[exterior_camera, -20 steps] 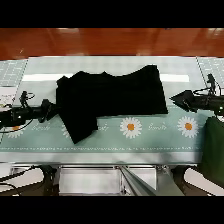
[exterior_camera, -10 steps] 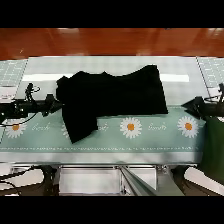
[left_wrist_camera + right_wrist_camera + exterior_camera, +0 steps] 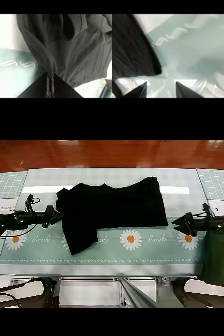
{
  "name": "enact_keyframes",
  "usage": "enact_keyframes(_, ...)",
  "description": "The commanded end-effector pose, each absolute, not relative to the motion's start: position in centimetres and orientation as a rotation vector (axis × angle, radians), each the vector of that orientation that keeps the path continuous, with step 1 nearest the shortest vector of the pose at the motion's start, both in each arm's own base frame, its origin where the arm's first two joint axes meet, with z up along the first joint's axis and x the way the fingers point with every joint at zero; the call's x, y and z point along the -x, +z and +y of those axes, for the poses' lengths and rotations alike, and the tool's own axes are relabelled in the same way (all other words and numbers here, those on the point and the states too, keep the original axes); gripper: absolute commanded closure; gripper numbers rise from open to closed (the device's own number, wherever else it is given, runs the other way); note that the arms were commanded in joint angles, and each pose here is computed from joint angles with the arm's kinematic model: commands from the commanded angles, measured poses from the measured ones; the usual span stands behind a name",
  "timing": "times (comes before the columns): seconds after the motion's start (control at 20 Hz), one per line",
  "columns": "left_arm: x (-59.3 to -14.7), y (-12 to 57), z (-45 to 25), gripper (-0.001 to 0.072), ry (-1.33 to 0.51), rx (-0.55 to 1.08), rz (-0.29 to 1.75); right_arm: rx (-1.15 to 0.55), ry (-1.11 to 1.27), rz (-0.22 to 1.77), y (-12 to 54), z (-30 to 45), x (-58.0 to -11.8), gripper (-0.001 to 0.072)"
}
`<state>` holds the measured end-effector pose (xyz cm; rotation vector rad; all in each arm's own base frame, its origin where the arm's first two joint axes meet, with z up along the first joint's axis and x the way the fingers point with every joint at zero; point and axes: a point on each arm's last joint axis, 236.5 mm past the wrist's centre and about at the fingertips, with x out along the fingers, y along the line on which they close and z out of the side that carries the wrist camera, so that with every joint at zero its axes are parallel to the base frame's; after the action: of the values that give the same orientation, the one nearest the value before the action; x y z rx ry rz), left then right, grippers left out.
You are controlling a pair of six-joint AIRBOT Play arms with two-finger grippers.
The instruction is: Fold the shirts.
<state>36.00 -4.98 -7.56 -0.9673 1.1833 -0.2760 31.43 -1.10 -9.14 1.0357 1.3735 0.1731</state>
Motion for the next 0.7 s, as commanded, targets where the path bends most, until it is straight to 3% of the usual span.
enact_keyframes(0.0,-36.0,-7.5,-5.0,0.0685,-0.278,0.967,1.184,-1.000,0.227,1.445,-10.7,1.9,-33.0,0.0307)
enact_keyframes(0.25,-36.0,-7.5,-5.0,0.0685,-0.278,0.967,1.184,-0.889,0.266,1.444,-10.9,5.1,-37.1,0.0329)
enact_keyframes(0.3,-35.9,-7.5,-5.1,0.0685,-0.282,0.969,1.186,-0.837,0.291,1.439,-10.8,5.5,-37.4,0.0550)
enact_keyframes(0.35,-35.8,-7.4,-5.2,0.0685,-0.289,0.971,1.191,-0.790,0.309,1.445,-10.8,5.8,-37.4,0.0682)
enact_keyframes(0.5,-35.9,-6.5,-5.4,0.0685,-0.306,0.970,1.173,-0.756,0.348,1.432,-8.6,5.7,-38.0,0.0683)
enact_keyframes(0.65,-38.7,-0.6,-5.0,0.0686,-0.354,0.939,1.013,-0.662,0.378,1.291,-1.2,4.2,-41.2,0.0683)
